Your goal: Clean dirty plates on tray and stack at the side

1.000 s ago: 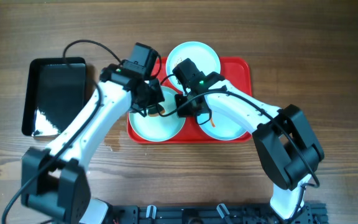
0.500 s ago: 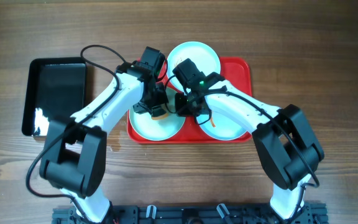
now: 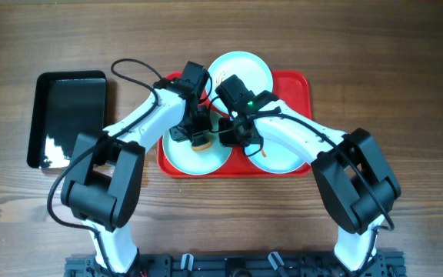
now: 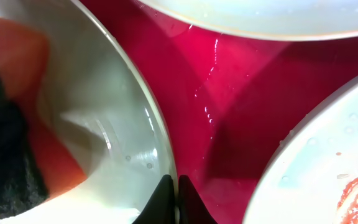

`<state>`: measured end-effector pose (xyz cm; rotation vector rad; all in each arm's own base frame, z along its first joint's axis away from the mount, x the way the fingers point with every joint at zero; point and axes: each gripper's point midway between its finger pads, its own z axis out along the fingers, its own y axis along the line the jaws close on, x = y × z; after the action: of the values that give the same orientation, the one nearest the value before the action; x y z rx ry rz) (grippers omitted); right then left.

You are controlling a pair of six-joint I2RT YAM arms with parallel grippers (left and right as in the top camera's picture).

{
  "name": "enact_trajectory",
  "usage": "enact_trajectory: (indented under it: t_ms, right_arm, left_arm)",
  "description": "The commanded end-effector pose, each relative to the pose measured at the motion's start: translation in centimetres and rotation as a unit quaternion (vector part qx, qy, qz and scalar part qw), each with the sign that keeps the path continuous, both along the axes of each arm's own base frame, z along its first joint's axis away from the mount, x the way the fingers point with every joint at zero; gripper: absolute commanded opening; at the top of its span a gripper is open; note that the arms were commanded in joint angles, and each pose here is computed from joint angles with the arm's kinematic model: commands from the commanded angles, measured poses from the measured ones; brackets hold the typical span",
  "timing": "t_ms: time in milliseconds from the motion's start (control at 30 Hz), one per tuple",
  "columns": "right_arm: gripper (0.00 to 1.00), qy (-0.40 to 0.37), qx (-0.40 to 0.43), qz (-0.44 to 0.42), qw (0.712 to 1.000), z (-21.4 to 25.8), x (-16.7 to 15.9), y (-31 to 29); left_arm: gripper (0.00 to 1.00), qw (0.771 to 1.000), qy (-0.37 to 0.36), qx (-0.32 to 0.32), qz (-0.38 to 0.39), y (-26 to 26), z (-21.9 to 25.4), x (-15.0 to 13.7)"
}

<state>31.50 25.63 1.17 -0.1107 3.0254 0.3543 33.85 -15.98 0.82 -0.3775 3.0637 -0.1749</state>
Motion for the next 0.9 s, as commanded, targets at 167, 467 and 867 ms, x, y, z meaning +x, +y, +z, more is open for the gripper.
enact_trajectory:
  t_ms: [167, 467, 867]
  right_arm:
    - [0.04, -0.012, 0.018, 0.006, 1.0, 1.4, 0.3, 0.8]
    - [0.04, -0.013, 0.018, 0.006, 1.0, 1.4, 0.3, 0.8]
    - [0.04, -0.011, 0.016, 0.008, 1.0, 1.3, 0.2, 0.7]
  left_arm:
    - [0.04, 0.997, 0.014, 0.078, 0.022, 4.1, -2.5, 0.1]
    - [0.04, 0.998, 0.007, 0.047, 0.047, 5.0, -1.7, 1.1]
    - [0.04, 0.99, 0.008, 0.133, 0.046, 8.9, -2.8, 0.0]
